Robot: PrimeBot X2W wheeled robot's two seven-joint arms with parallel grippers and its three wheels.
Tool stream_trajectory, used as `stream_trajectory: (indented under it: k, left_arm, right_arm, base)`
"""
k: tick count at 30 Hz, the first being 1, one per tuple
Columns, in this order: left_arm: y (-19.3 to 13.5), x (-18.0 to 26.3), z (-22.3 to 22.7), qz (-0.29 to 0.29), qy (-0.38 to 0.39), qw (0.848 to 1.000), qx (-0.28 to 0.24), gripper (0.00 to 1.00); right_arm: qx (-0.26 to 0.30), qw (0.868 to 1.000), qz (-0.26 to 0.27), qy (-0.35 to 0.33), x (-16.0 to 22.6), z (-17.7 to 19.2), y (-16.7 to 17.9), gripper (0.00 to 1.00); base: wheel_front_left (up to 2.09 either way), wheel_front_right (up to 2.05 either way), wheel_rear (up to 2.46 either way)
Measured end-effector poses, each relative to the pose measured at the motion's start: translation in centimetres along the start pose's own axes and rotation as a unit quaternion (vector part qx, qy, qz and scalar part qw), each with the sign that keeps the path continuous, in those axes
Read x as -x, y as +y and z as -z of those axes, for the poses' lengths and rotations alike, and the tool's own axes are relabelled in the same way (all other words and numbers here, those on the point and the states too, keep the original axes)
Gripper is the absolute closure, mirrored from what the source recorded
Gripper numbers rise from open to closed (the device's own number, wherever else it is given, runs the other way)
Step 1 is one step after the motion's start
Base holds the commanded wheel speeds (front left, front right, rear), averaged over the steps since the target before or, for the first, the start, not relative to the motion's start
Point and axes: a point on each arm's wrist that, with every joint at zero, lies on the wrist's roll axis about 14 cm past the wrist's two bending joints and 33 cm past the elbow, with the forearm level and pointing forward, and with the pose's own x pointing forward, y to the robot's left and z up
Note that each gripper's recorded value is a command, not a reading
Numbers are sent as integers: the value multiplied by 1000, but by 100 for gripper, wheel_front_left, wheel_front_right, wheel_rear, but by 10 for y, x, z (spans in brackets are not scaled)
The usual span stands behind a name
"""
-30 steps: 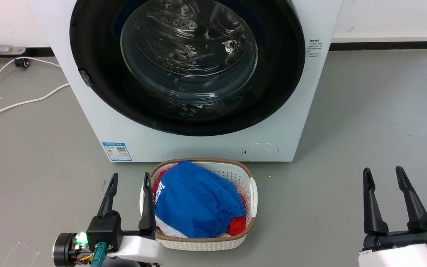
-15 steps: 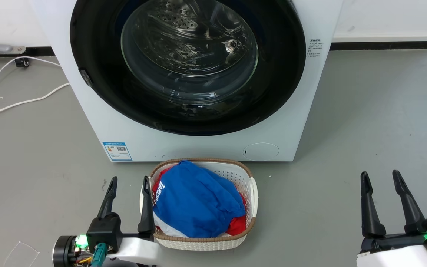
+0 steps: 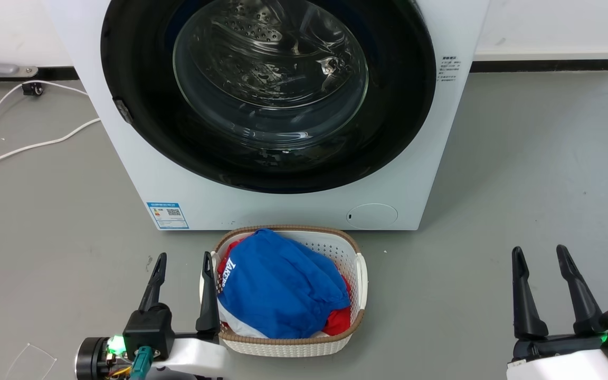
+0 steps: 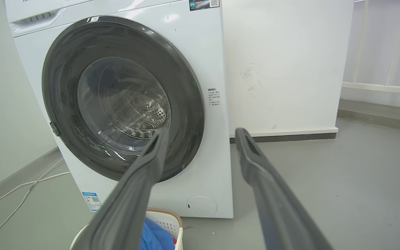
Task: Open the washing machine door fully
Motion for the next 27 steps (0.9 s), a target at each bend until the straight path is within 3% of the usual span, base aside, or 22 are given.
stream_trajectory:
  k: [1,3,8,11,14,18,21,27]
  left_arm:
    - [0,0,0,0,0,1000,0,0]
    - [0,0,0,-1,1,1000,1,0]
    - [0,0,0,-1,0,1000,2,0]
    - [0,0,-1,-1,0,1000,3,0]
    - [-1,0,-1,0,-1,1000,3,0]
    - [-1,0,-1,0,-1,1000,3,0]
    - [-1,0,-1,0,-2,1000,4,0]
    - [0,1,-2,-2,-2,1000,5,0]
  right_arm:
    - [0,1000,0,0,0,0,0,52]
    - [-1,1000,0,0,0,0,0,100]
    - [-14,1000,1,-3,0,-1,1,100]
    - [-81,996,17,-13,0,-4,-3,100]
    - [-182,982,42,-27,0,-7,-10,100]
    - [-333,940,68,-19,3,7,-8,100]
    - [-437,895,90,-18,5,16,-6,100]
    - [-553,822,131,-29,8,24,-17,100]
  base:
    - [0,0,0]
    - [0,0,0]
    - [0,0,0]
    - [0,0,0]
    - [0,0,0]
    - [0,0,0]
    - [0,0,0]
    - [0,0,0]
